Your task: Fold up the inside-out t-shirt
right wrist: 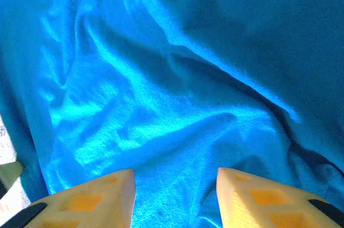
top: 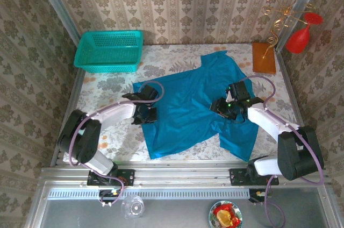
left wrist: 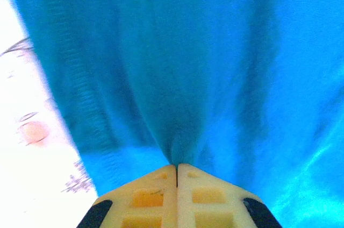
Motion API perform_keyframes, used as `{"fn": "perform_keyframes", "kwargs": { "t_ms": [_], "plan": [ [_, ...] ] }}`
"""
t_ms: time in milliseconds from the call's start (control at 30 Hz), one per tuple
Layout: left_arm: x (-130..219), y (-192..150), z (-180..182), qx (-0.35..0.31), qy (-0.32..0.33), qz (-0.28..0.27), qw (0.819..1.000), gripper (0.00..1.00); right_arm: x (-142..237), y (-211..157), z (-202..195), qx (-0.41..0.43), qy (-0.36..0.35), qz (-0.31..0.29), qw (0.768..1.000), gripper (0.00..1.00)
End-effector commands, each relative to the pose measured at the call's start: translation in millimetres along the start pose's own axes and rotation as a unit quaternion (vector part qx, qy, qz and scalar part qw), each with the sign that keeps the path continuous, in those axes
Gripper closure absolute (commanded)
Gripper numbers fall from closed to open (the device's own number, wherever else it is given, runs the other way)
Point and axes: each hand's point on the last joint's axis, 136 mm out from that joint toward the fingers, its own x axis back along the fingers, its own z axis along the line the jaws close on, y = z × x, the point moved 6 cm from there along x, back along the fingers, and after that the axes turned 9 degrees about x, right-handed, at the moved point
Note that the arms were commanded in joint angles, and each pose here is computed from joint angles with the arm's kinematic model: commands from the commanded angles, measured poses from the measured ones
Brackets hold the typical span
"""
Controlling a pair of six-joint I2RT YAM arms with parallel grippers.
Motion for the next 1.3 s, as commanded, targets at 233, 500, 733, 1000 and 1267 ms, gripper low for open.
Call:
{"fn": "perform_keyframes", "kwargs": {
  "t_ms": [233, 500, 733, 1000, 1267],
  "plan": [
    [2, -14, 47, 0.029, 0.045, 0.017, 0.998, 0.90, -1, -8, -6, 0.005, -0.016, 0.015, 1.000, 0.56],
    [31, 37, 55, 0.057, 0.003, -0.033, 0.998, 0.71, 7, -7, -4, 0.017, -0.020, 0.011, 1.000, 0.56],
    [43, 88, 50, 0.069, -0.061, -0.049, 0.995, 0.70, 7, -8, -4, 0.022, -0.022, 0.012, 0.999, 0.56],
    [13, 89, -6, 0.042, -0.088, -0.025, 0.995, 0.81, 6, -1, -7, 0.021, -0.030, 0.011, 0.999, 0.55],
    [-46, 87, 27, 0.061, -0.032, 0.019, 0.997, 0.82, 21, 8, -25, 0.002, -0.068, -0.002, 0.998, 0.53]
  ]
}}
